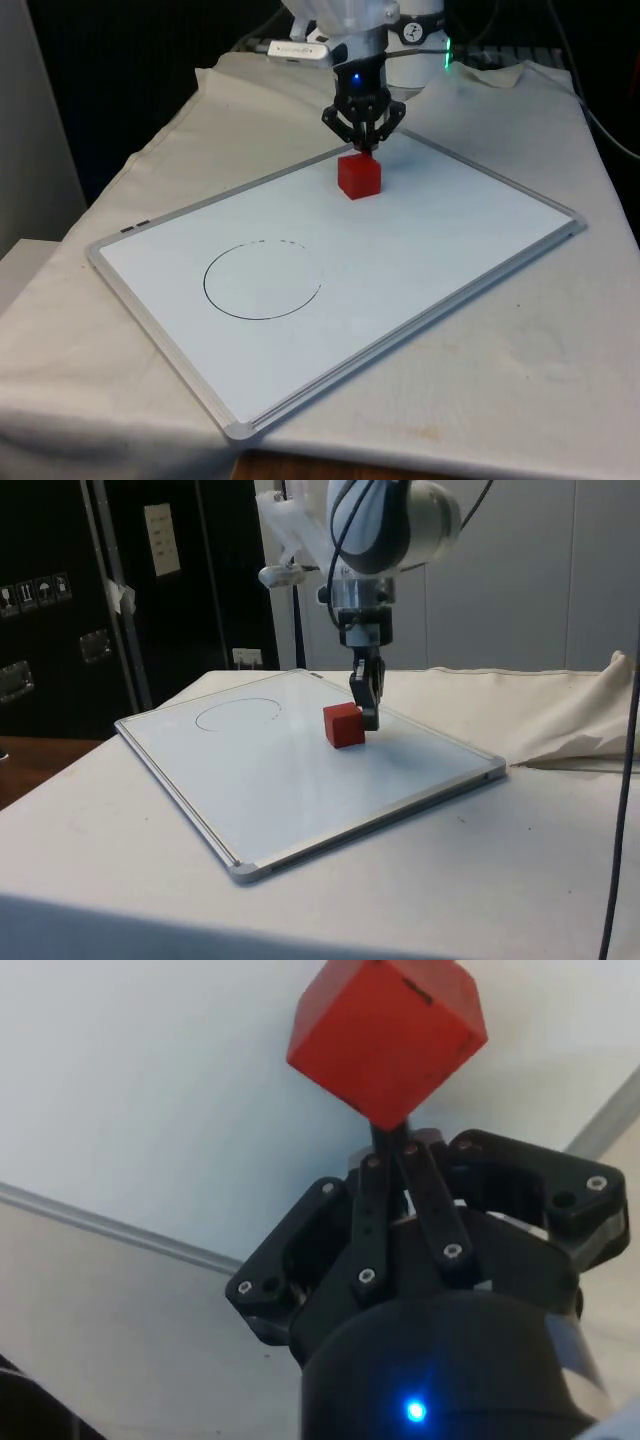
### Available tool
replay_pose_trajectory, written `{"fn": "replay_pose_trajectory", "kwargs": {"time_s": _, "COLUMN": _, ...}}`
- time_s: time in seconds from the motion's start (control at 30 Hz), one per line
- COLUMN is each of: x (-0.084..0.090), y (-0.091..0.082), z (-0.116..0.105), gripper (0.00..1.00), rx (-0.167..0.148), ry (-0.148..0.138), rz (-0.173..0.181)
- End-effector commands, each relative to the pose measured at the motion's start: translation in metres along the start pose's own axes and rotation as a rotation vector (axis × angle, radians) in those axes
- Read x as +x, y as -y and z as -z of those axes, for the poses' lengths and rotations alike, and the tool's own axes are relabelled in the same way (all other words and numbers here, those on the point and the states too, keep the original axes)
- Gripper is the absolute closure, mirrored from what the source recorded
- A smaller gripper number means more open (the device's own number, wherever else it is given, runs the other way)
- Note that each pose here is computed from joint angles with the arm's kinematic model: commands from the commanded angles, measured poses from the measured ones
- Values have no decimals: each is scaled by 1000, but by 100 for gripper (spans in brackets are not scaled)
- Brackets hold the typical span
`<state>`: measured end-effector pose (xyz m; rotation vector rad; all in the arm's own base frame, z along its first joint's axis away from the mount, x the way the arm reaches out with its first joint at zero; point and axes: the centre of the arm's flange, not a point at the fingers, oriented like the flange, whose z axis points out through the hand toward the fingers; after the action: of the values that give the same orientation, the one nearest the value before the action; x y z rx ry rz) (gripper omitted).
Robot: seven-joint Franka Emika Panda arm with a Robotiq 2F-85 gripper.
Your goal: Push the cube into the marked area.
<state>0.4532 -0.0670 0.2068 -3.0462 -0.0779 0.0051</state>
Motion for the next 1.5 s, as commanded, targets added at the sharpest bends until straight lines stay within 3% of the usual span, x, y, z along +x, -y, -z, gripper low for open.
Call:
{"fn": "replay_pose_trajectory", "kwargs": {"time_s": 0.0, "x": 3, "y": 2, "z": 3, "gripper": 100, "rx": 19, "ry": -11, "rz": -2}}
{"fn": "replay_pose_trajectory", "kwargs": {"time_s": 0.23, "x": 21, "y": 1, "z": 0, "gripper": 100, "rx": 41, "ry": -28, "rz": -19}}
{"fn": "replay_pose_trajectory", "kwargs": {"time_s": 0.27, "x": 19, "y": -1, "z": -2, "gripper": 100, "rx": 25, "ry": -21, "rz": -19}}
{"fn": "replay_pose_trajectory", "kwargs": {"time_s": 0.3, "x": 24, "y": 1, "z": 0, "gripper": 100, "rx": 43, "ry": -30, "rz": -19}}
{"fn": "replay_pose_trajectory", "kwargs": {"time_s": 0.53, "x": 44, "y": 0, "z": -1, "gripper": 100, "rx": 69, "ry": -49, "rz": -33}}
{"fn": "replay_pose_trajectory", "kwargs": {"time_s": 0.57, "x": 40, "y": -2, "z": -2, "gripper": 100, "rx": 51, "ry": -40, "rz": -32}}
{"fn": "replay_pose_trajectory", "kwargs": {"time_s": 0.6, "x": 47, "y": 1, "z": 0, "gripper": 100, "rx": 72, "ry": -51, "rz": -34}}
{"fn": "replay_pose_trajectory", "kwargs": {"time_s": 0.7, "x": 56, "y": -2, "z": -2, "gripper": 100, "rx": 82, "ry": -55, "rz": -42}}
{"fn": "replay_pose_trajectory", "kwargs": {"time_s": 1.13, "x": 67, "y": -14, "z": -10, "gripper": 100, "rx": 71, "ry": -49, "rz": -70}}
{"fn": "replay_pose_trajectory", "kwargs": {"time_s": 1.47, "x": 99, "y": -22, "z": -5, "gripper": 100, "rx": 71, "ry": -61, "rz": -77}}
